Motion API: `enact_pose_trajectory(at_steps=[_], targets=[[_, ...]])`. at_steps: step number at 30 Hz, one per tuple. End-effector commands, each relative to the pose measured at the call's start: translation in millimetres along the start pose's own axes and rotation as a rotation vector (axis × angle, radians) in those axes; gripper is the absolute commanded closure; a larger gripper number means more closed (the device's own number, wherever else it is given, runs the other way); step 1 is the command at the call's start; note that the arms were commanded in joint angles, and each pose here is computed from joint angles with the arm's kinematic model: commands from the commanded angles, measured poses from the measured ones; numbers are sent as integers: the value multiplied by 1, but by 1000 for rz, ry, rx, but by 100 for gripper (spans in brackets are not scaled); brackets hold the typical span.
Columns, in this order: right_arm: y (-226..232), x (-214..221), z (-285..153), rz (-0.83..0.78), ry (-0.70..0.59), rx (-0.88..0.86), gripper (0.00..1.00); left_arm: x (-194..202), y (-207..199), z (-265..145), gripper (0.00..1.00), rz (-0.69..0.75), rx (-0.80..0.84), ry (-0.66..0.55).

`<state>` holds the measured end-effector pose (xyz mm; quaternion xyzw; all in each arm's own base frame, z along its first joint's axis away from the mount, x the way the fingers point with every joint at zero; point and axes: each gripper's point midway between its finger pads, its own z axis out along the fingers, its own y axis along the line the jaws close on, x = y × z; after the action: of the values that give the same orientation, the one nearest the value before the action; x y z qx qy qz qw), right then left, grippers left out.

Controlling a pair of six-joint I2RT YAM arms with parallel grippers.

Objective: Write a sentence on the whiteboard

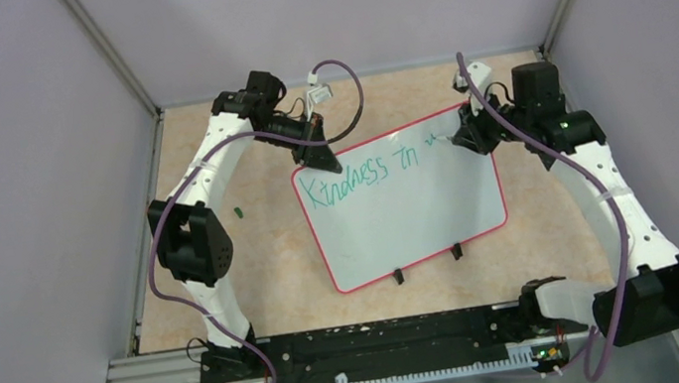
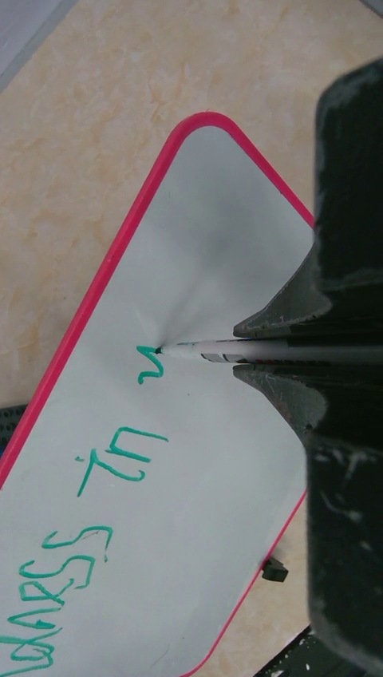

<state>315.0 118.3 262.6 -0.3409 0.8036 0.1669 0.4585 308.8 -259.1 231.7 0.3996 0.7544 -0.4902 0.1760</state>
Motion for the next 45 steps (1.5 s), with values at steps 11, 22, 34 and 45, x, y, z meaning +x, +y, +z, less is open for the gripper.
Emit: enact_pose_trajectory(at_steps=[11,22,34,45], targets=[[37,33,2,-8,61,-95,100,11,22,-3,100,80,-127,63],[34,-23,-6,-23,-60,-87,100,11,21,-3,100,86,-130,63],[1,-8,-21,-13,-32,13,100,12,20,-4,100,89,-130,63],[-14,-3,-16,-2,-11,79,100,12,21,-4,100,89,-134,65]])
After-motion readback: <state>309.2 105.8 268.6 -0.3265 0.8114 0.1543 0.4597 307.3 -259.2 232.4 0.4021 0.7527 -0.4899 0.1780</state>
